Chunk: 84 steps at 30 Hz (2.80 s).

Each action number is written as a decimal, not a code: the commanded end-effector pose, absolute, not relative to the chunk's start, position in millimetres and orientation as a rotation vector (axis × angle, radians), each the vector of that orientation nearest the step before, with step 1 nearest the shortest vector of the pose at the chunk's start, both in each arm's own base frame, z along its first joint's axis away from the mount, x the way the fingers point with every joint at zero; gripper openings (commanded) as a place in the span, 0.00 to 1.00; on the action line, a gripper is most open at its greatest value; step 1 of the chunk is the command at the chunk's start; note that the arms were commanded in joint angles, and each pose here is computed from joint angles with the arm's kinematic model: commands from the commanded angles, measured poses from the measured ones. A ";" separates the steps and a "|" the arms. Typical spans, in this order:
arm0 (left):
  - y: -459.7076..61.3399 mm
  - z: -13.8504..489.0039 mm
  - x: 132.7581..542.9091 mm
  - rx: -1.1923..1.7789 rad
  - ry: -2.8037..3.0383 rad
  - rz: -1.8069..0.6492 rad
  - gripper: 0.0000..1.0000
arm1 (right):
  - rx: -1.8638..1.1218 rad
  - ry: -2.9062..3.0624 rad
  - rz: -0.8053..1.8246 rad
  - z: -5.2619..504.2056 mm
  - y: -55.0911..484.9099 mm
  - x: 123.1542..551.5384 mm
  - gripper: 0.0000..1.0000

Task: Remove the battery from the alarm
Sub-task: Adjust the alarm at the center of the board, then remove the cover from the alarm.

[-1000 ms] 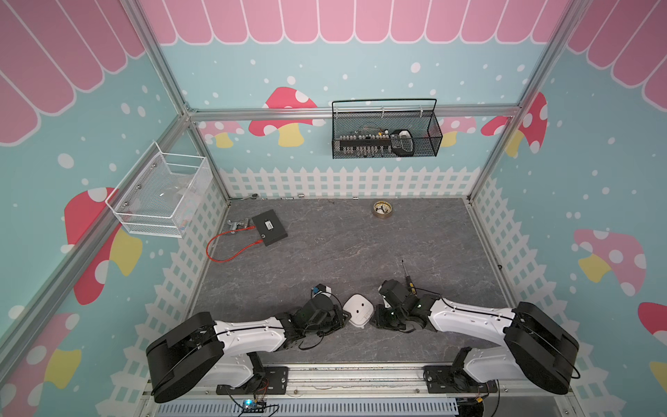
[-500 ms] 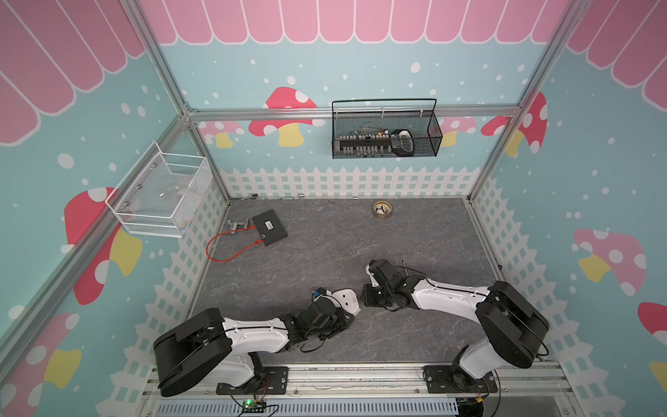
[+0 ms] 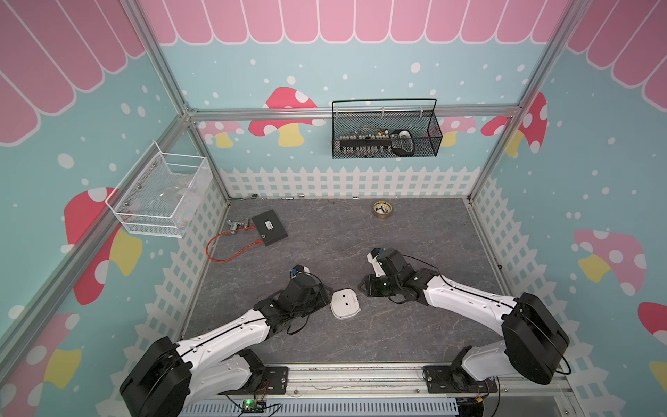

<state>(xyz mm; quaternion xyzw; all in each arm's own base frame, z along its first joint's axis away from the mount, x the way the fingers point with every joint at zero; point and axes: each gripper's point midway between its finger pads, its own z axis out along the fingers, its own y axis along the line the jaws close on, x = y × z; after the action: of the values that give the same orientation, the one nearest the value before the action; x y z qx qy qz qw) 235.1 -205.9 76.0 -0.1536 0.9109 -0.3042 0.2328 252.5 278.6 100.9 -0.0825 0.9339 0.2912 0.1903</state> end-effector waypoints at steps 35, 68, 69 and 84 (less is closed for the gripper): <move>-227.3 7.7 209.5 -0.289 2.735 -0.899 0.46 | -0.299 2.722 1.024 56.7 290.4 220.7 0.31; -241.2 -10.5 203.7 -0.234 2.796 -0.895 0.40 | -0.173 2.573 1.315 54.4 309.8 219.2 0.28; -240.8 -11.1 203.7 -0.234 2.798 -0.893 0.40 | -0.163 2.553 1.350 56.4 311.8 218.8 0.28; -240.6 -11.8 203.9 -0.230 2.799 -0.886 0.39 | -0.211 2.228 1.739 121.1 323.9 204.7 0.28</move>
<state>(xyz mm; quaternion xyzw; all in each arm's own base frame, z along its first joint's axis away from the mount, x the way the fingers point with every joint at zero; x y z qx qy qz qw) 245.5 -252.8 36.7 -0.0939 0.9088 -0.3617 0.1855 242.7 290.7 70.9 0.0149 0.8430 0.5001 0.1976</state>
